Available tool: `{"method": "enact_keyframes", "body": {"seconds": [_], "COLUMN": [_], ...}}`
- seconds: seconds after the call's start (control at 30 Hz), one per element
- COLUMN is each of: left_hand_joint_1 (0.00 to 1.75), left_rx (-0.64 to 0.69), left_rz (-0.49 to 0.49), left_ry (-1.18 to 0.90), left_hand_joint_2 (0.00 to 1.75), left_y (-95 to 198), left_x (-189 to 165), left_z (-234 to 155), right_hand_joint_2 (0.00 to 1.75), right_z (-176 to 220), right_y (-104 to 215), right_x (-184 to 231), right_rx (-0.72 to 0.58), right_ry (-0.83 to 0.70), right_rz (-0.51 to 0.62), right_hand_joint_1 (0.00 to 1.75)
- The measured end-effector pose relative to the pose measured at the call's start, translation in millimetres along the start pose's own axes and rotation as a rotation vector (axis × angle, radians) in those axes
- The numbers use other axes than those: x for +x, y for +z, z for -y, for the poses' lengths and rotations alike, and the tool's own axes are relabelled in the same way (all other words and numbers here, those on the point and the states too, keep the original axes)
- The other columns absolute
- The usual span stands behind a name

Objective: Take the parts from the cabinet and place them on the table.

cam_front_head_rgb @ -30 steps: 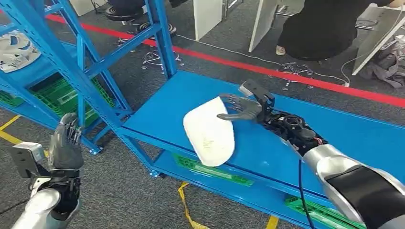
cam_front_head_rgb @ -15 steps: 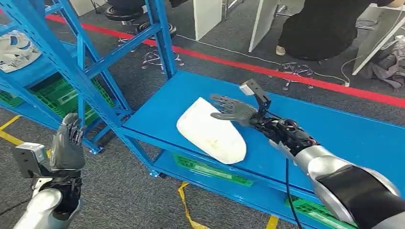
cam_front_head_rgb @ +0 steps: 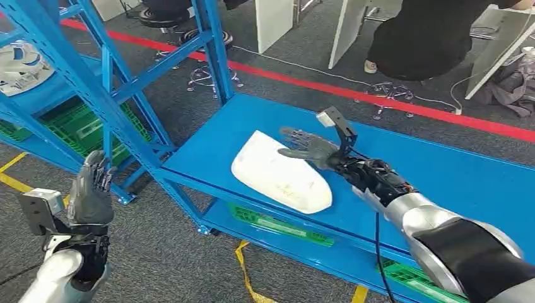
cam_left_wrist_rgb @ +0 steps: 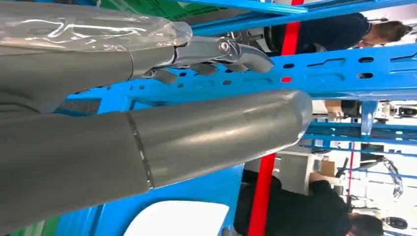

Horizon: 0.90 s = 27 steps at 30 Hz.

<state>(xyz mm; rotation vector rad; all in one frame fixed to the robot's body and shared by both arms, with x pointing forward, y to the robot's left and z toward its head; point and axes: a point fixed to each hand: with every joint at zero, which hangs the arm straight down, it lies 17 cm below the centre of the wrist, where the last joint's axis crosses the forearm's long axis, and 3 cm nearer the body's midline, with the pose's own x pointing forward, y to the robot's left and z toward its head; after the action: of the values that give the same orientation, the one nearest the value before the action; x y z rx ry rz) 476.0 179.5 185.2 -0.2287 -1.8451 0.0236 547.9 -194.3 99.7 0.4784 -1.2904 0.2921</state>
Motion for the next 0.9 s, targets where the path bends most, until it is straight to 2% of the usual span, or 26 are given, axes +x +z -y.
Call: {"method": "enact_keyframes", "body": {"seconds": [0.33, 0.9], "left_hand_joint_1": [0.0, 0.0], "left_rx": [-0.002, -0.01], "left_rz": [-0.005, -0.002], "left_ry": [-0.002, 0.003], "left_hand_joint_2": [0.0, 0.0], "left_y": [-1, -4], "left_x": [-1, 3], "left_z": [1, 2], "right_hand_joint_2": [1.75, 1.75], "right_z": [18, 22], "right_y": [4, 8], "right_x": [-22, -41], "right_rx": [-0.083, -0.091], "right_ry": [-0.04, -0.028], "right_rz": [-0.064, -0.129], "right_hand_joint_1": [0.0, 0.0]}}
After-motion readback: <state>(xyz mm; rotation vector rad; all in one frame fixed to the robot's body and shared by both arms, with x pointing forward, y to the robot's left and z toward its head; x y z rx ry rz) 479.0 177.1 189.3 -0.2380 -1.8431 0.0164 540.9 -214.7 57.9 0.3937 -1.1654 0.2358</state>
